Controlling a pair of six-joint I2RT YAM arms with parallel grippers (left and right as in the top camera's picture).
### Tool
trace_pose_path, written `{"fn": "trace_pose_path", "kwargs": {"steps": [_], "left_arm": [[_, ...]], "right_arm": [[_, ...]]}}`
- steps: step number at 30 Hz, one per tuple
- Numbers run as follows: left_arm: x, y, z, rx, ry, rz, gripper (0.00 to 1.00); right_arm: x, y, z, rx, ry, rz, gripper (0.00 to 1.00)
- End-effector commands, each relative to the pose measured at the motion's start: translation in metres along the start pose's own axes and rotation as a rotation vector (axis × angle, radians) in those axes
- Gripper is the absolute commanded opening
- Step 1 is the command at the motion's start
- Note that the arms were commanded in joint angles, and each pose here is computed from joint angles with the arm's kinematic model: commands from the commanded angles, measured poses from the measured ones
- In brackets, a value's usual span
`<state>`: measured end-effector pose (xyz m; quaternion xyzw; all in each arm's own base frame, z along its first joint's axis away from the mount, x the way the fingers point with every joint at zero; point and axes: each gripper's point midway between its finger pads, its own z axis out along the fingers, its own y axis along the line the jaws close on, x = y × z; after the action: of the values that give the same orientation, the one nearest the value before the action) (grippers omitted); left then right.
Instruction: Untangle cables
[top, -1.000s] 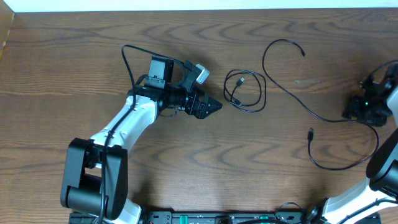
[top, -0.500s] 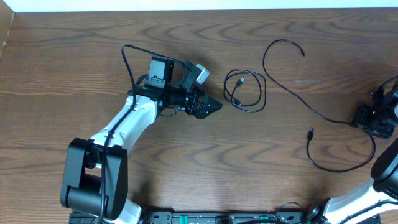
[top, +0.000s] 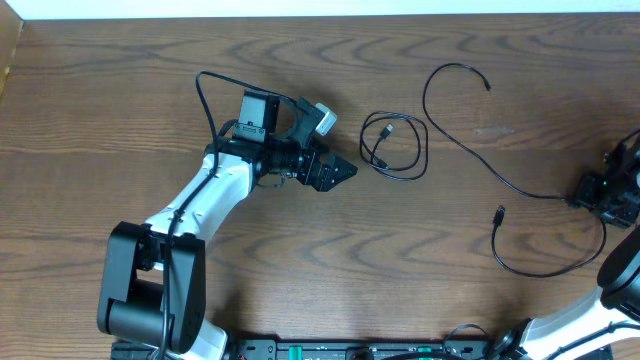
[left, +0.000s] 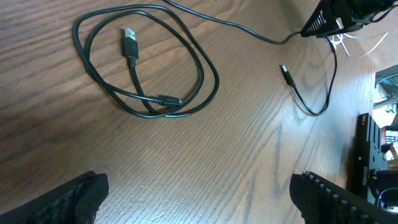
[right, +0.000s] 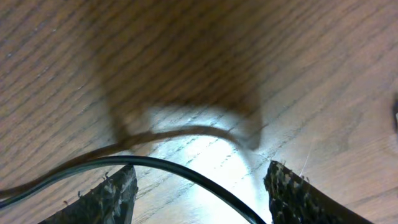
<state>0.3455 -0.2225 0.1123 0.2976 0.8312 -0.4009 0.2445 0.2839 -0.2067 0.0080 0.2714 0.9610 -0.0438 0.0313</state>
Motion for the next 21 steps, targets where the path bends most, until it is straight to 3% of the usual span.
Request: {"fn": "trace_pose_path", "kwargs": {"steps": [1, 8, 17, 21], "left_arm": [[-0.004, -0.003, -0.004, 0.007, -0.014, 0.029, 0.99], [-0.005, -0.003, -0.004, 0.008, -0.016, 0.031, 0.99], [-0.006, -0.008, -0.004, 0.035, -0.022, 0.028, 0.99], [-0.005, -0.008, -0.004, 0.037, -0.021, 0.012, 0.99]], "right_arm": [[0.015, 0.015, 0.011, -0.087, 0.038, 0.027, 0.63], [0.044, 0.053, 0.026, -0.296, 0.086, 0.009, 0.59], [0.054, 0.092, 0.02, -0.506, 0.089, -0.026, 0.3], [0.053, 0.109, 0.013, -0.587, 0.076, -0.061, 0.01]]}}
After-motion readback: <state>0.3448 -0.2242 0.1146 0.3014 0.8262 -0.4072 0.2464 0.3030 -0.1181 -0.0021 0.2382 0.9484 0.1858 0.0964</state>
